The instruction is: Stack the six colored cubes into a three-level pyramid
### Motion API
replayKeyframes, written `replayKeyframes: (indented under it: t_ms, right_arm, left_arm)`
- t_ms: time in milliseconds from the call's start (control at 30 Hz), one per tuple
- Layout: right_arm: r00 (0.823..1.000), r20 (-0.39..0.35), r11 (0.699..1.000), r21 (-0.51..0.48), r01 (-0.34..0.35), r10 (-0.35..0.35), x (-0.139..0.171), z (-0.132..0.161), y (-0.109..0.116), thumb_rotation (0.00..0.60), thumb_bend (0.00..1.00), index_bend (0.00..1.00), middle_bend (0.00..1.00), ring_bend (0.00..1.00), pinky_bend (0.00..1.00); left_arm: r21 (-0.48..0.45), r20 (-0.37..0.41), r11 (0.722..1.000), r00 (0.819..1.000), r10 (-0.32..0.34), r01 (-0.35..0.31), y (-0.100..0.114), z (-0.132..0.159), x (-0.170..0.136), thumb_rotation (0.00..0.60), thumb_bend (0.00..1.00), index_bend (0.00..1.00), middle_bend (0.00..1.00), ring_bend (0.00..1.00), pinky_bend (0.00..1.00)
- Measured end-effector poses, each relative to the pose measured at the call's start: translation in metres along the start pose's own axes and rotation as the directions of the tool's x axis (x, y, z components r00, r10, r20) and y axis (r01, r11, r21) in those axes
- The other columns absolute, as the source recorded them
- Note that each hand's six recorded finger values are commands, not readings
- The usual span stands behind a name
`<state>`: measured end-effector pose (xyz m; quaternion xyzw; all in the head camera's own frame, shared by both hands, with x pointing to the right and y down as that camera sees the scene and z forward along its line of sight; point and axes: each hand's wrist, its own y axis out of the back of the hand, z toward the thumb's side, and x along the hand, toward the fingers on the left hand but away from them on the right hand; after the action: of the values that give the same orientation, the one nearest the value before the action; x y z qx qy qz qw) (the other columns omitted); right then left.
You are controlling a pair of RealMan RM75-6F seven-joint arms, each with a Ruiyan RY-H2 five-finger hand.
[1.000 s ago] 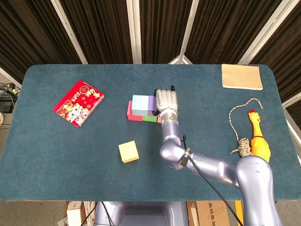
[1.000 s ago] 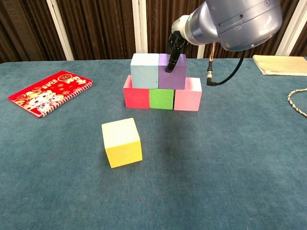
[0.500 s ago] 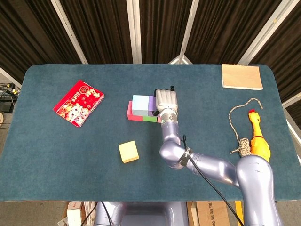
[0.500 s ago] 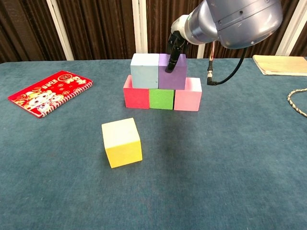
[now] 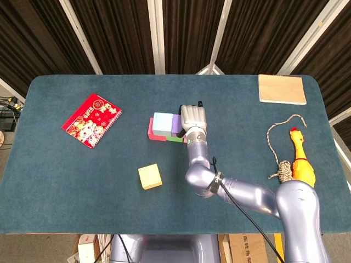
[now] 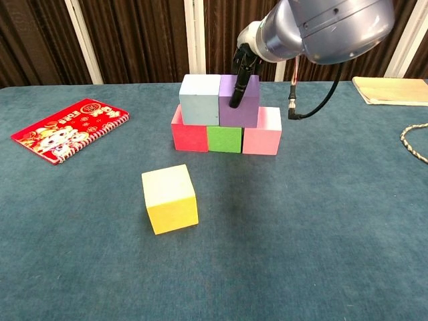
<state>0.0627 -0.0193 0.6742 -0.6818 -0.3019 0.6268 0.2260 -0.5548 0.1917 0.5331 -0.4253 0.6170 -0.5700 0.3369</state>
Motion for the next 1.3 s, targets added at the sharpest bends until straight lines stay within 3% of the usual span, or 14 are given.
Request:
replayKeyframes:
  t_ms: [1300]
  right_arm:
    - [0.999, 0.017, 0.999, 0.016, 0.033, -0.033, -0.008, -0.0014, -0.0001, 0.6, 0.13, 0.31, 0.33, 0.22, 0.0]
  left_arm:
    - [0.005, 0.001, 1.0, 1.0, -0.002, 0.002, -0.0009, 0.0001, -0.0001, 0.6, 0.32, 0.16, 0.1, 0.01, 0.0]
